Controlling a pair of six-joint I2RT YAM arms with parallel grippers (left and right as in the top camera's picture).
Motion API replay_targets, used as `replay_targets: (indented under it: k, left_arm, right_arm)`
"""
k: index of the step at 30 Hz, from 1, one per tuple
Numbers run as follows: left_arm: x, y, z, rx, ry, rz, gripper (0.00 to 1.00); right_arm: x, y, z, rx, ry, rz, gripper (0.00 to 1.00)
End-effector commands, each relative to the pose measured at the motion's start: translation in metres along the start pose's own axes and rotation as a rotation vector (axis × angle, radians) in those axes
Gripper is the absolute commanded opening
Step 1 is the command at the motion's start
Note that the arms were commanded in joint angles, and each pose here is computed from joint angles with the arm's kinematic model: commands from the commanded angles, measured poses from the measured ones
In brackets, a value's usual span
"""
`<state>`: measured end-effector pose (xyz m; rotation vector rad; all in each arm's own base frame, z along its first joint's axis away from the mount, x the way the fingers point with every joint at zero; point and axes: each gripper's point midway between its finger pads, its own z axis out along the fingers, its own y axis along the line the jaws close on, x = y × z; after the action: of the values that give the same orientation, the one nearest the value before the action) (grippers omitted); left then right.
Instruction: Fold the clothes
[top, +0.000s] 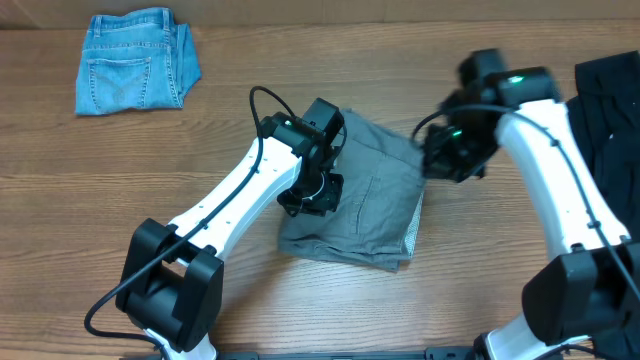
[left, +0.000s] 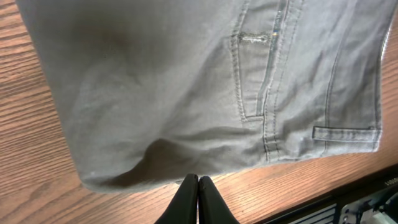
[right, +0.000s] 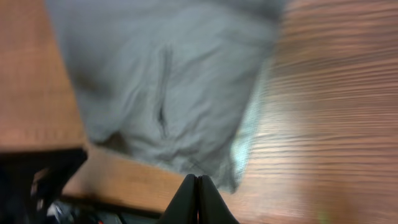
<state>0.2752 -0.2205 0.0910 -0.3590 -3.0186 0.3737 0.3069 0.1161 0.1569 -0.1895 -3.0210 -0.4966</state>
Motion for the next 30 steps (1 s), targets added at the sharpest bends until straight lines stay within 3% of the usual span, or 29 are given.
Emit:
replay_targets:
  k: [1, 8, 16, 22, 30]
  left_arm:
    - [-0.004, 0.002, -0.004, -0.015, -0.020, -0.006, 0.04]
    - [-0.007, 0.020, -0.004, -0.072, -0.036, -0.084, 0.04]
    - [-0.006, 0.033, 0.021, -0.065, -0.038, -0.131, 0.04]
    - [0.007, 0.030, 0.062, 0.030, -0.002, -0.126, 0.04]
    - [0.022, 0.070, 0.067, -0.055, 0.068, -0.223, 0.04]
  right_arm:
    - [0.032, 0.010, 0.049, 0.034, 0.121, -0.066, 0.04]
    - [0.063, 0.003, 0.116, -0.062, 0.219, 0.007, 0.04]
    - [0.107, -0.027, 0.148, -0.030, 0.337, 0.072, 0.04]
    - [0.118, -0.038, 0.161, -0.012, 0.345, 0.119, 0.04]
    - [0.108, -0.077, 0.154, 0.208, 0.256, 0.294, 0.04]
